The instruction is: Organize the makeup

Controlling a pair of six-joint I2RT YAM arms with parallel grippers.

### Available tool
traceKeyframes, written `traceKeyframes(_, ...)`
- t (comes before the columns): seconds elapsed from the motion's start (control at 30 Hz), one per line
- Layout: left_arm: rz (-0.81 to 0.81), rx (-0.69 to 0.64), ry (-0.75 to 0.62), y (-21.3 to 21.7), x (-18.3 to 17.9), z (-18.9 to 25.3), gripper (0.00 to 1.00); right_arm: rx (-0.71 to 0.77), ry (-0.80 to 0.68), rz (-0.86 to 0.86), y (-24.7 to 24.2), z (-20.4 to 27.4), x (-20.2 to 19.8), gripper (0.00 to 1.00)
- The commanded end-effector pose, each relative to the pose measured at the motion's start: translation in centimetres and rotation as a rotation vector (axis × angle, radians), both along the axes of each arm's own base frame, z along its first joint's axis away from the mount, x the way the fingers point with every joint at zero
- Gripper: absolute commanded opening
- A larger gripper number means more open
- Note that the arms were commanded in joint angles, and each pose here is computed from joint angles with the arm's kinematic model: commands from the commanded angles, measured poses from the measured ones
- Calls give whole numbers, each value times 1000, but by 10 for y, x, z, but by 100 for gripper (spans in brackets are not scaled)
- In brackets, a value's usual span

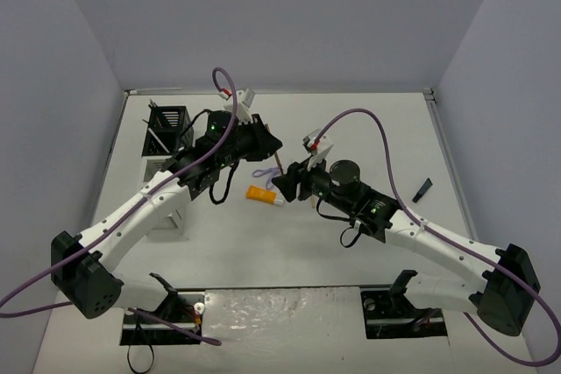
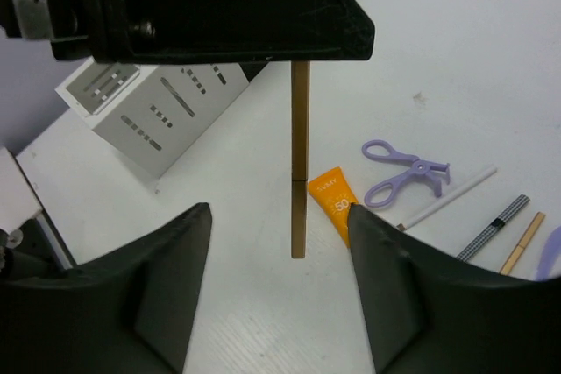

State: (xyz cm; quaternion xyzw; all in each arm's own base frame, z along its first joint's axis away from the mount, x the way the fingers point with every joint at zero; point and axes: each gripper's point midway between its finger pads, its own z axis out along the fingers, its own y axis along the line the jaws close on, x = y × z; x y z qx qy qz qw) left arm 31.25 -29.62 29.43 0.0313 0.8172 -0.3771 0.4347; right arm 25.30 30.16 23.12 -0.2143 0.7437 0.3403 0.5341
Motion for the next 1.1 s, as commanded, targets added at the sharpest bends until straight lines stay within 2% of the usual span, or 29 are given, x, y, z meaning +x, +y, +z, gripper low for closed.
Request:
traceKeyframes(0.0,88,-20,-173,11,22,51,0,38,-55,-67,-6,22,10,71)
traceKeyframes(0.2,349,142,-302,83,67,65,0,-66,-19,-189,-32,2,18,80)
traceKeyframes(0.37,666,248,-351,198,112,69,0,-126,3,-276,-51,-16,22,89)
traceKeyframes(0.5,821,298,-347,266,136,60,0,-172,34,-303,-57,-33,23,98)
traceKeyframes(0.7,898,338,-310,321,164,25,0,-219,67,-314,-60,-49,23,99)
traceKeyframes(0.9,921,338,-267,352,181,-8,3,-237,83,-327,-66,-58,20,100)
traceKeyframes(1.0,926,344,-226,359,182,-26,11,-245,105,-340,-69,-66,18,100)
traceKeyframes(1.07,934,354,-210,363,180,-34,23,-255,123,-349,-70,-72,18,100)
